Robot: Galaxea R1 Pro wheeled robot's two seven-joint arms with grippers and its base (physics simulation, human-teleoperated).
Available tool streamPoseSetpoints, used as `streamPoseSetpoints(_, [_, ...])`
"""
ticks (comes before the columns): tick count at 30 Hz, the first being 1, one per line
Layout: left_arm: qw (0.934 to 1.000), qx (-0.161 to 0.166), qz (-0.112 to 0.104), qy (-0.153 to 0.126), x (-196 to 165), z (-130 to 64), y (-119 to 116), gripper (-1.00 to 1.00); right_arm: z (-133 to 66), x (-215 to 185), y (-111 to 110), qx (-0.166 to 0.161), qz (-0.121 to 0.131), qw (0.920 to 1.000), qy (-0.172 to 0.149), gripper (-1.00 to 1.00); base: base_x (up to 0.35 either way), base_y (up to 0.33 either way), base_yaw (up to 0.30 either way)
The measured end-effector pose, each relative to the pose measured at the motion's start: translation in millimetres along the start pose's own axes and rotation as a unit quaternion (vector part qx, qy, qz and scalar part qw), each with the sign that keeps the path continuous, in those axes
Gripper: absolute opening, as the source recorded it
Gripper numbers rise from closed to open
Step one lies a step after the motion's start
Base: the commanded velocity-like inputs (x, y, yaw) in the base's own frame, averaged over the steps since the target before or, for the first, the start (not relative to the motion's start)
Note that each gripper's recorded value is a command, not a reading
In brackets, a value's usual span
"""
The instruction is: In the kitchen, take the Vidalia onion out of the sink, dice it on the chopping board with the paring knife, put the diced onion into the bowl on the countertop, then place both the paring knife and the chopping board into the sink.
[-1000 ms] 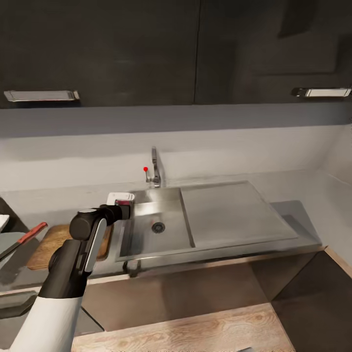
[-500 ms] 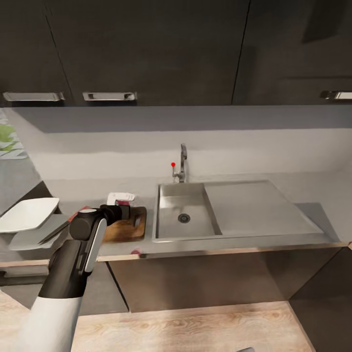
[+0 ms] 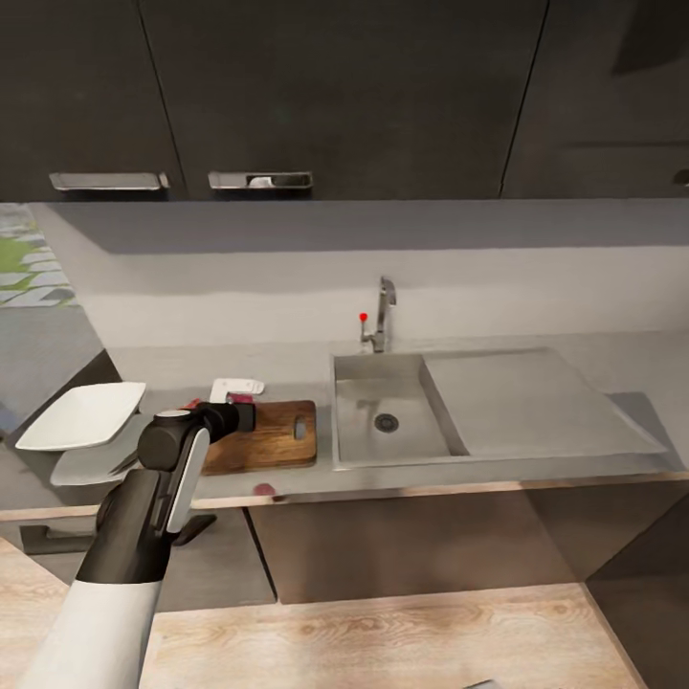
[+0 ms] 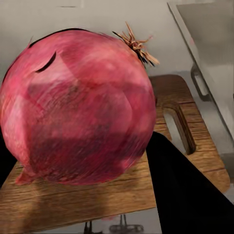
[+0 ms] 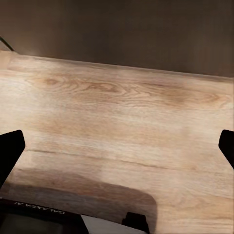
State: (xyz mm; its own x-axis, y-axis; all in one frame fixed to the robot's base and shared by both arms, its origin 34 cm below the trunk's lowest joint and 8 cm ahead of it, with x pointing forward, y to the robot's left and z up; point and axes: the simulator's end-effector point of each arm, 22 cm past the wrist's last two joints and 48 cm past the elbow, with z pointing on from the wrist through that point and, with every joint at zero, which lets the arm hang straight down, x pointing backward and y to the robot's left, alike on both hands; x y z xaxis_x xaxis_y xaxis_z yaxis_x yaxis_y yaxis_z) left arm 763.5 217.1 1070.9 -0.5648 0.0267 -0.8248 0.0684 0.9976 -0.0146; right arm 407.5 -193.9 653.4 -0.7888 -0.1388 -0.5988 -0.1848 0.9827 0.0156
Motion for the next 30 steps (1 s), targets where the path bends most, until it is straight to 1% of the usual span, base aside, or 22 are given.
streamPoseSetpoints(6, [0.9999,0.000,-0.001,0.012,9.7,7.2,-0.1,-1.00,0.4,4.2,0.6,-0.001,0.001,1.0000,0.005,1.00,0.007,0.008,0.000])
streamPoseSetpoints(12, [0.9991,0.002,-0.001,0.043,34.3,21.9,-1.3,-1.00,0.7,8.5,1.2,-0.001,0.001,1.0000,0.010,1.00,0.000,0.000,0.000])
streamPoseSetpoints(15, [0.9985,0.004,0.003,0.054,43.3,26.9,-4.6,-1.00,0.8,10.7,1.5,-0.002,0.002,0.9999,0.012,1.00,0.000,0.000,0.000])
streamPoseSetpoints(23, [0.9979,0.005,0.004,0.064,52.7,33.0,-5.9,-1.00,1.0,16.3,2.2,-0.003,0.002,0.9998,0.018,1.00,0.019,0.000,0.000])
streamPoseSetpoints(30, [0.9976,0.005,0.004,0.069,58.6,37.1,-5.6,-1.00,1.1,21.4,3.0,-0.004,0.003,0.9997,0.024,1.00,0.173,0.000,0.000])
